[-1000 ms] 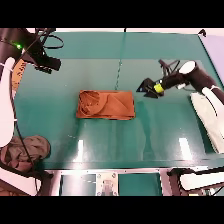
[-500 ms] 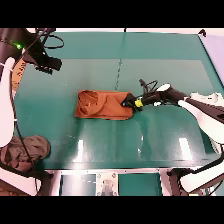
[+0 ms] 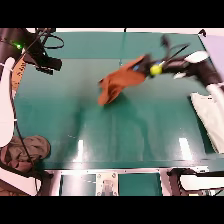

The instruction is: Fold the shirts.

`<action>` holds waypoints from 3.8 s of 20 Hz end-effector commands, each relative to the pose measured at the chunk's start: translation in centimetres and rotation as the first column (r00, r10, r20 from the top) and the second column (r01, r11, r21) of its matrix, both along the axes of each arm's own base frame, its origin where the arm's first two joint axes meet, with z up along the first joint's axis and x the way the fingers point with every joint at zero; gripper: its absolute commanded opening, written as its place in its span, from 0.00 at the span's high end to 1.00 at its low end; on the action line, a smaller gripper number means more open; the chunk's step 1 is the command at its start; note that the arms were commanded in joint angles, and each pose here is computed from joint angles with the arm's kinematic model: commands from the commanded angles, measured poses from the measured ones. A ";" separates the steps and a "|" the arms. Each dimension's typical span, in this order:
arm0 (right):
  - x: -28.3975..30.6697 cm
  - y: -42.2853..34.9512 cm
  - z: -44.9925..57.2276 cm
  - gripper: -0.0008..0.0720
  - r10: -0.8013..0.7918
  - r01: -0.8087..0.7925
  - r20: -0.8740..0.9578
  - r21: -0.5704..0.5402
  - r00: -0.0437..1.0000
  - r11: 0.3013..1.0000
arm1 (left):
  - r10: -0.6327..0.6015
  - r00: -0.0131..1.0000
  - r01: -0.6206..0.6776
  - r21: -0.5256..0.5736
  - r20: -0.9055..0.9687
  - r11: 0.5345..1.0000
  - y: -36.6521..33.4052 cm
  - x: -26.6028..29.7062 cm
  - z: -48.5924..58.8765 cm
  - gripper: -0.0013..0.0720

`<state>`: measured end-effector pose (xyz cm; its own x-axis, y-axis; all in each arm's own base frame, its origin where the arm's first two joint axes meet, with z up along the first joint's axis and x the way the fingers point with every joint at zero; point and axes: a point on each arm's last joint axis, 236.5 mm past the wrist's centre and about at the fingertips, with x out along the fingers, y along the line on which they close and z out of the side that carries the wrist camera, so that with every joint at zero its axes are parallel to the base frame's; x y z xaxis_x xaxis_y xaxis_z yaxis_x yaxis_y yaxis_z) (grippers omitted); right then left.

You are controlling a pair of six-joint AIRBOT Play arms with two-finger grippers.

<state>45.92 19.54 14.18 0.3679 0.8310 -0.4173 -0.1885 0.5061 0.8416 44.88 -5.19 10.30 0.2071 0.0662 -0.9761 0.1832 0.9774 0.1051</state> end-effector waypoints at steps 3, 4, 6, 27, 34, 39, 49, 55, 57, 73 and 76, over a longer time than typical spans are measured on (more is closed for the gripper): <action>0.4 -16.8 9.0 0.96 -0.272 0.283 0.100 -0.130 0.957 0.950 | -0.032 0.999 0.030 -0.089 -0.014 0.996 -2.2 -0.3 -0.1 0.95; 0.5 -20.3 9.4 0.96 -0.349 0.360 0.106 -0.127 0.931 0.924 | -0.038 0.999 0.036 -0.106 -0.015 0.994 -2.6 -0.4 -0.1 0.95; 0.4 -27.9 9.1 0.96 -0.489 0.499 0.102 -0.126 0.866 0.857 | -0.043 0.999 0.041 -0.120 -0.009 0.992 -2.9 -0.3 0.0 0.95; -19.6 -51.5 -4.6 0.96 -0.861 0.474 -0.333 -0.728 0.386 0.494 | -0.030 0.999 0.041 -0.271 0.042 0.962 -6.5 0.8 0.6 0.95; -26.3 -51.9 -8.0 0.96 -0.897 0.305 -0.424 -0.844 0.125 0.442 | -0.043 0.998 0.052 -0.308 0.036 0.950 -7.4 0.6 0.7 0.95; -31.4 -49.3 -13.3 0.53 -0.842 0.130 -0.539 -0.838 -0.036 0.531 | -0.058 0.998 0.065 -0.352 0.031 0.934 -8.5 0.3 1.0 0.95; -18.5 -46.8 -9.5 0.96 -0.846 0.312 -0.450 -0.791 0.287 0.527 | -0.056 0.998 0.067 -0.408 0.040 0.911 -9.8 0.0 2.1 0.95; -8.3 -33.6 -6.8 0.97 -0.650 0.266 -0.275 -0.749 0.709 0.607 | -0.073 0.997 0.065 -0.464 0.003 0.883 -12.0 -4.7 3.5 0.95; -8.9 -29.2 -7.3 0.96 -0.573 0.220 -0.246 -0.751 0.782 0.622 | -0.078 0.997 0.062 -0.445 -0.019 0.894 -12.7 -8.3 2.1 0.95; -17.6 -19.7 -13.8 0.96 -0.399 0.109 -0.213 -0.755 0.892 0.647 | -0.004 0.989 -0.055 -0.387 -0.149 0.920 -11.6 -19.9 -7.4 0.95; -17.6 -19.7 -13.8 0.96 -0.399 0.109 -0.213 -0.755 0.892 0.647 | -0.003 0.989 -0.055 -0.388 -0.149 0.920 -11.6 -19.9 -7.4 0.95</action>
